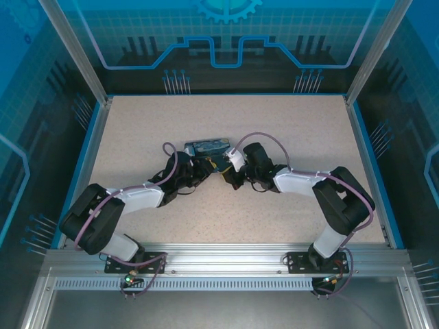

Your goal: Unlock a padlock with a key

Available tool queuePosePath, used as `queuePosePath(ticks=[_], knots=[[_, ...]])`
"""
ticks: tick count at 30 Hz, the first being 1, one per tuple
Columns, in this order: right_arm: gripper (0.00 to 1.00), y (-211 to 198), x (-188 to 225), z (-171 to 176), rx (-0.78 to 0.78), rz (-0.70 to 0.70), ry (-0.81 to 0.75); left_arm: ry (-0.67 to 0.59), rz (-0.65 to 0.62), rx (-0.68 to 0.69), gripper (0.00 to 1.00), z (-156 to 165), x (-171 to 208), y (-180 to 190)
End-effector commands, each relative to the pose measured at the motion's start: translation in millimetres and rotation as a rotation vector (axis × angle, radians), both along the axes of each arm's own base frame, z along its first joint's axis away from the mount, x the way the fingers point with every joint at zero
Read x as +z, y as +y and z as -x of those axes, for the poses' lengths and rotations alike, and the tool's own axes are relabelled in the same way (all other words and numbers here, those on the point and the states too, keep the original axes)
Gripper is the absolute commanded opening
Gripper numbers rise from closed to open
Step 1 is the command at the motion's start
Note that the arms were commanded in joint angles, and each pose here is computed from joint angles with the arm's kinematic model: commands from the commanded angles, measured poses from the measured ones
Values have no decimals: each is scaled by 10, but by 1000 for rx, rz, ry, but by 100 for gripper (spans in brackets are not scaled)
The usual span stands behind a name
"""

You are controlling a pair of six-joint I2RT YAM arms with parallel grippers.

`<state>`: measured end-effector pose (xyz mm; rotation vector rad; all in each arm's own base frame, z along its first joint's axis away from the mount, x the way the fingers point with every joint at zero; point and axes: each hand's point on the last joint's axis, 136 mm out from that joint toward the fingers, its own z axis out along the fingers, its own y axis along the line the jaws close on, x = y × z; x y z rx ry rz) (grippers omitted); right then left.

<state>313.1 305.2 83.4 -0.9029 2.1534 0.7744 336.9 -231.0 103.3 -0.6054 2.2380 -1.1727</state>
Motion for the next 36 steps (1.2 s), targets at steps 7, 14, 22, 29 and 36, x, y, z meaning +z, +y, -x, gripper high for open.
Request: queuePosePath(ticks=[7, 14, 22, 29, 36], knots=[[0, -25, 165, -93, -37, -34, -52, -56, 50, -19, 3, -29, 245, -84], [0, -10, 147, -112, -42, -36, -44, -56, 56, -22, 3, -17, 266, -88], [0, 72, 241, -113, -9, -97, -84, -58, 79, -21, 3, -26, 319, -106], [0, 133, 377, -132, 7, -165, -141, -57, 113, -22, 2, -21, 372, -139], [0, 224, 492, -147, 44, -212, -188, -59, 148, -32, 2, -3, 447, -197]])
